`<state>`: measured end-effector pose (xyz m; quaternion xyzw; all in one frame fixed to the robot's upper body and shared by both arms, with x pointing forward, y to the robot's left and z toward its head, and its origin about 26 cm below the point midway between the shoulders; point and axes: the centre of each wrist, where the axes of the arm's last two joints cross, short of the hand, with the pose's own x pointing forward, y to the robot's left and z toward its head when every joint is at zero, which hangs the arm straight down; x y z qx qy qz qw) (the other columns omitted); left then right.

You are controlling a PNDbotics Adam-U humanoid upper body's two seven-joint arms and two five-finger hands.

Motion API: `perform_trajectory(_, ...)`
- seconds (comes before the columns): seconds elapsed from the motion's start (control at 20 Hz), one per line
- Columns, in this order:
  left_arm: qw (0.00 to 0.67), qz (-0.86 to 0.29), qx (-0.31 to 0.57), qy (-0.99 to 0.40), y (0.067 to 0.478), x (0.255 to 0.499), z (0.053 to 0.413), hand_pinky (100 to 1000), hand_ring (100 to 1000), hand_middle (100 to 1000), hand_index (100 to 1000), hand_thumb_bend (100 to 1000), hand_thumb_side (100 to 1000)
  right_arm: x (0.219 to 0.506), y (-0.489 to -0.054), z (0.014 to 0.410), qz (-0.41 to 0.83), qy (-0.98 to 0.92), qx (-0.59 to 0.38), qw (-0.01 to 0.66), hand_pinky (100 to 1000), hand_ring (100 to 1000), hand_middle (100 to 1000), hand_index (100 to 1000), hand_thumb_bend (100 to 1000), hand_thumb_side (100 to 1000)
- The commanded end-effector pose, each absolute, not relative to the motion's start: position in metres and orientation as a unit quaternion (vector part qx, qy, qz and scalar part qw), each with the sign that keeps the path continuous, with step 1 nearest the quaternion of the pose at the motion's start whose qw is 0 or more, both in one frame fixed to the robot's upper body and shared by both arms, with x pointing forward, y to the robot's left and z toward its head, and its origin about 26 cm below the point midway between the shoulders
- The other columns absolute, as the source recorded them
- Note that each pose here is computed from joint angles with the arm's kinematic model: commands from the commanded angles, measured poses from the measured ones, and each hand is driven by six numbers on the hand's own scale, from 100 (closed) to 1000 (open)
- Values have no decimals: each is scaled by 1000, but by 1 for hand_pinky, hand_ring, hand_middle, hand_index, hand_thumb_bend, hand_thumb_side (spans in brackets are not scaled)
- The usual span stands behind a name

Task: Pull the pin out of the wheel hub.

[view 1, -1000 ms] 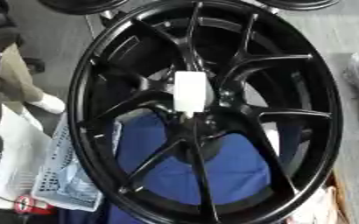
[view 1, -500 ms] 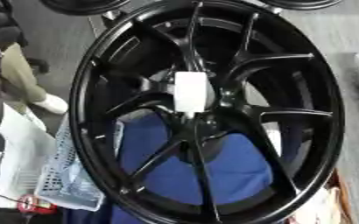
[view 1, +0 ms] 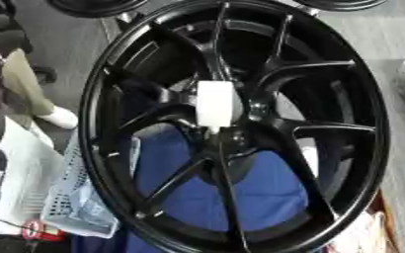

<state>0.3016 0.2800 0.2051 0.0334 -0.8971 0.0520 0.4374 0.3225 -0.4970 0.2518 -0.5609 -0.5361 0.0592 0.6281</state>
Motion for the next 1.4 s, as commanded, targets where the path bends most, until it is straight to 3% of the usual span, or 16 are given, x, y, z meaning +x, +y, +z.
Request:
perform_trajectory(0.05,425,47,36,-903,282,298,213,864,684,670,723,100,696,319,-504,267,52,-542,-572,613,814,922,944,891,393,318)
perform_trajectory(0.45,423,47,36,-904,281,299,213,863,684,670,723,100,694,320,-496,272,44,-566,-574,590,788,877,890,864,365,310)
perform_trajectory(0.55,423,46,35,-904,281,299,214,864,684,670,723,100,694,320,-489,276,46,-579,-574,577,778,852,864,855,329,331)
perform_trajectory(0.65,422,46,35,-905,281,299,214,863,684,670,723,100,693,321,-480,281,47,-599,-569,561,764,824,837,838,237,370)
perform_trajectory(1.0,421,44,34,-906,280,299,215,863,684,670,723,100,689,317,-431,300,59,-701,-515,489,749,787,804,809,100,388)
perform_trajectory(1.2,419,42,32,-906,279,300,216,862,684,671,723,100,688,311,-396,307,74,-755,-469,453,744,770,787,794,136,439)
perform_trajectory(1.25,419,42,32,-907,279,300,216,862,684,671,723,100,687,308,-387,309,76,-768,-454,445,743,768,786,792,100,400)
perform_trajectory(1.4,418,41,30,-907,278,300,216,862,684,671,723,102,688,300,-361,314,78,-807,-400,428,740,758,777,788,100,420)
